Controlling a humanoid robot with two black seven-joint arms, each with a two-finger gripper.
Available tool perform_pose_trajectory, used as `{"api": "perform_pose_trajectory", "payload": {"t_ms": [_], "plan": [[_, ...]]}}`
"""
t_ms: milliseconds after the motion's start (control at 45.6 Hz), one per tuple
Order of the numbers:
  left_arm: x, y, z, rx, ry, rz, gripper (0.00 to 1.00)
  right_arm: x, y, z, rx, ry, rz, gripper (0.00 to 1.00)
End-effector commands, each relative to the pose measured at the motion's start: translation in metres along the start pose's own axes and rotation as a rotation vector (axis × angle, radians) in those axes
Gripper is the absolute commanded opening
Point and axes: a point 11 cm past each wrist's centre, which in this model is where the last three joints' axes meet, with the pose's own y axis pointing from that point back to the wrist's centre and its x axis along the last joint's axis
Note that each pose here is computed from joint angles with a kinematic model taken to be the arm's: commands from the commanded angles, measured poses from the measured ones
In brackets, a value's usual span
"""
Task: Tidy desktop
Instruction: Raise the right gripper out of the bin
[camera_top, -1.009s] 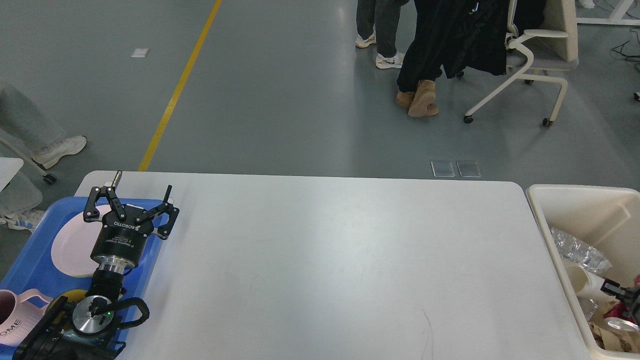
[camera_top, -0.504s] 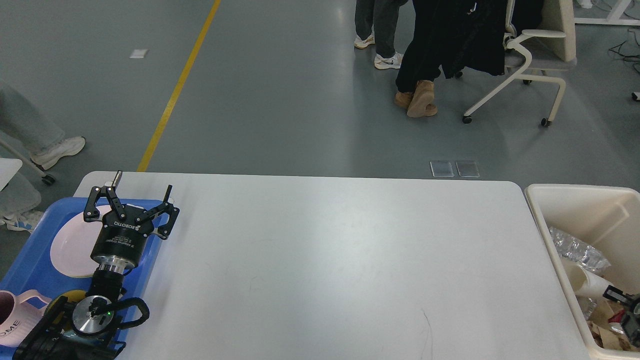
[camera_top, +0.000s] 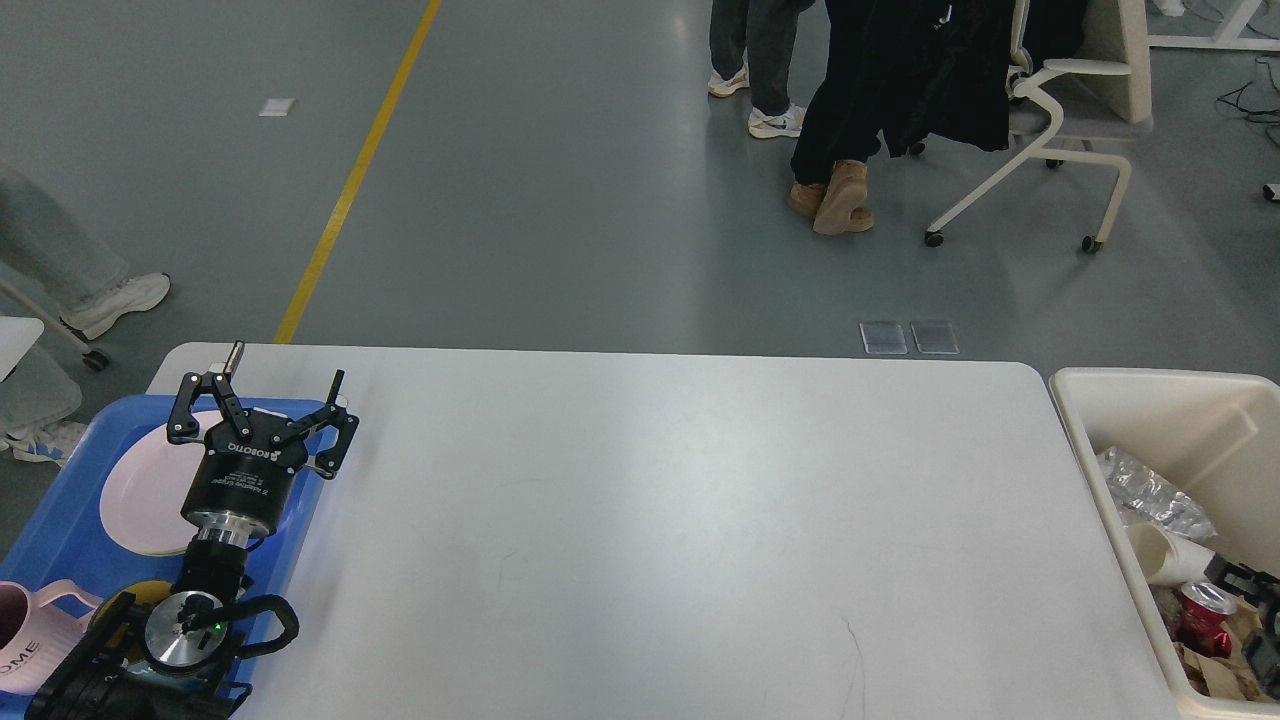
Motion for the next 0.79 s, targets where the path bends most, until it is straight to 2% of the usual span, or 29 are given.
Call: {"api": "perform_pose_trajectory", "payload": {"t_ms": [0, 110, 197, 307, 417, 570, 614, 680, 768], "plan": [[0.0, 0.0, 0.0, -0.001, 0.0, 0.0, 0.96, 0.02, 0.002, -0.019, 0.039, -0.166, 0.001, 1.0], [0.0, 0.0, 0.0, 0.001, 0.0, 0.0, 0.96, 0.051, 0.005, -0.029, 0.089, -0.539, -0.006, 1.0], [0.0, 0.0, 0.0, 0.001, 0.0, 0.0, 0.96, 0.08, 0.013, -0.049, 0.182, -0.912, -0.031, 1.0], [0.0, 0.0, 0.0, 0.001, 0.0, 0.0, 0.96, 0.106, 0.025, -0.079, 0.325, -1.306, -0.103, 1.0], [0.0, 0.001, 0.0, 0.001, 0.0, 0.002, 0.96, 0.139, 0.051, -0.113, 0.525, -1.588, -0.202, 1.0], [0.0, 0.0, 0.0, 0.001, 0.0, 0.0, 0.96, 0.146, 0.079, -0.134, 0.745, -1.788, -0.354, 1.0], [0.0, 0.0, 0.0, -0.001, 0.0, 0.0, 0.96, 0.144, 0.09, -0.155, 0.809, -1.83, -0.417, 1.0], [0.0, 0.0, 0.0, 0.001, 0.0, 0.0, 0.96, 0.13, 0.101, -0.18, 0.855, -1.848, -0.501, 1.0], [0.0, 0.0, 0.0, 0.001, 0.0, 0.0, 0.96, 0.102, 0.11, -0.189, 0.899, -1.775, -0.566, 1.0]]}}
